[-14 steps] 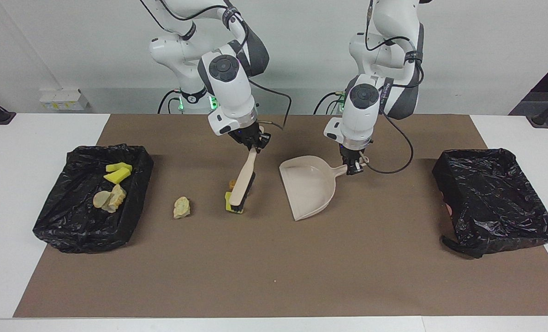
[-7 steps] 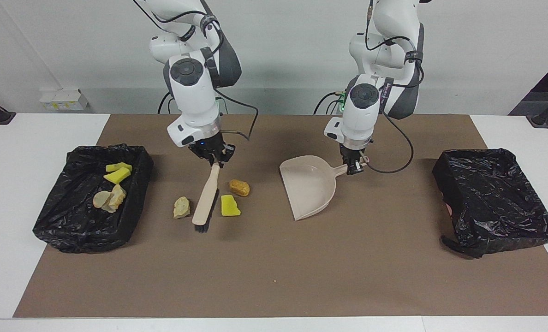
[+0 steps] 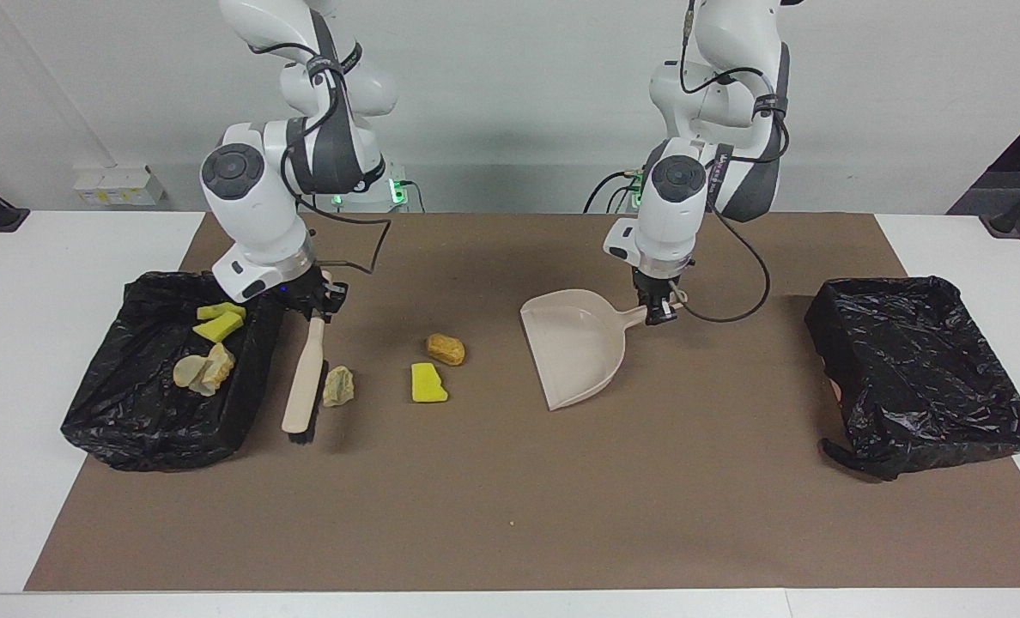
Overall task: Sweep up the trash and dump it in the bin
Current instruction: 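Sweep the bread and sponge into the dustpan with the right gripper's brush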
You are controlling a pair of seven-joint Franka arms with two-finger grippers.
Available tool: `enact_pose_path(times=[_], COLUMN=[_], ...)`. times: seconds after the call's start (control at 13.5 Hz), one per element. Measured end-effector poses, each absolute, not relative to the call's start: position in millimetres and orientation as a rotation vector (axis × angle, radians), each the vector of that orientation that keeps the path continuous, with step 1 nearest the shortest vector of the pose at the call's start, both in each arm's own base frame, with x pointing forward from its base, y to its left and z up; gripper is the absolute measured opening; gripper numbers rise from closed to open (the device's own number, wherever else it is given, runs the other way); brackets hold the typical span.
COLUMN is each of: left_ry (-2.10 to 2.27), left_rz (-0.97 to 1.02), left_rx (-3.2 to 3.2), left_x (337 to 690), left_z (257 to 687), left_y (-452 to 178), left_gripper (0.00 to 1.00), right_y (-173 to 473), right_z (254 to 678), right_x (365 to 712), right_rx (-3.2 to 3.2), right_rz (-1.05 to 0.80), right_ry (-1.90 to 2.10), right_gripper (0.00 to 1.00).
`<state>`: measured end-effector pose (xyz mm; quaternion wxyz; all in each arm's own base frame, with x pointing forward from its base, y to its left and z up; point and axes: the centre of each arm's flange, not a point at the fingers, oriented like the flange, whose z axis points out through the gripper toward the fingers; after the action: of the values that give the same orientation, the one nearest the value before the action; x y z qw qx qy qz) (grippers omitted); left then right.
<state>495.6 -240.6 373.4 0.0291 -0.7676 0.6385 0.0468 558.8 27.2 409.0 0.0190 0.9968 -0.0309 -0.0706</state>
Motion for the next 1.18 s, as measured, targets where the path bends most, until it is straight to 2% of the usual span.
enact_pose_path(times=[0.3,0.44,0.74,1.18], left_ry=[1.961,1.959,1.93,1.889], left_rz=[0.147,0.146,0.143,0.148], left_rx=[-2.375,-2.377,-2.399,-2.431], left_x=[495,495,494,491], left_z=[372,373,373,368], left_y=[-240,-240,-239,-240], left_gripper=[0.32,0.32,0.32,0.32], right_y=[24,40,144,269], right_z=[363,356,361,352], right_x=[538,533,515,497], right_rx=[3.078,3.077,3.061,3.159], right_rz=[-0.234,-0.242,-0.216,-0.242], right_ry=[-0.072,-0.018,0.207,0.232], right_gripper=[0.26,0.26,0.26,0.26])
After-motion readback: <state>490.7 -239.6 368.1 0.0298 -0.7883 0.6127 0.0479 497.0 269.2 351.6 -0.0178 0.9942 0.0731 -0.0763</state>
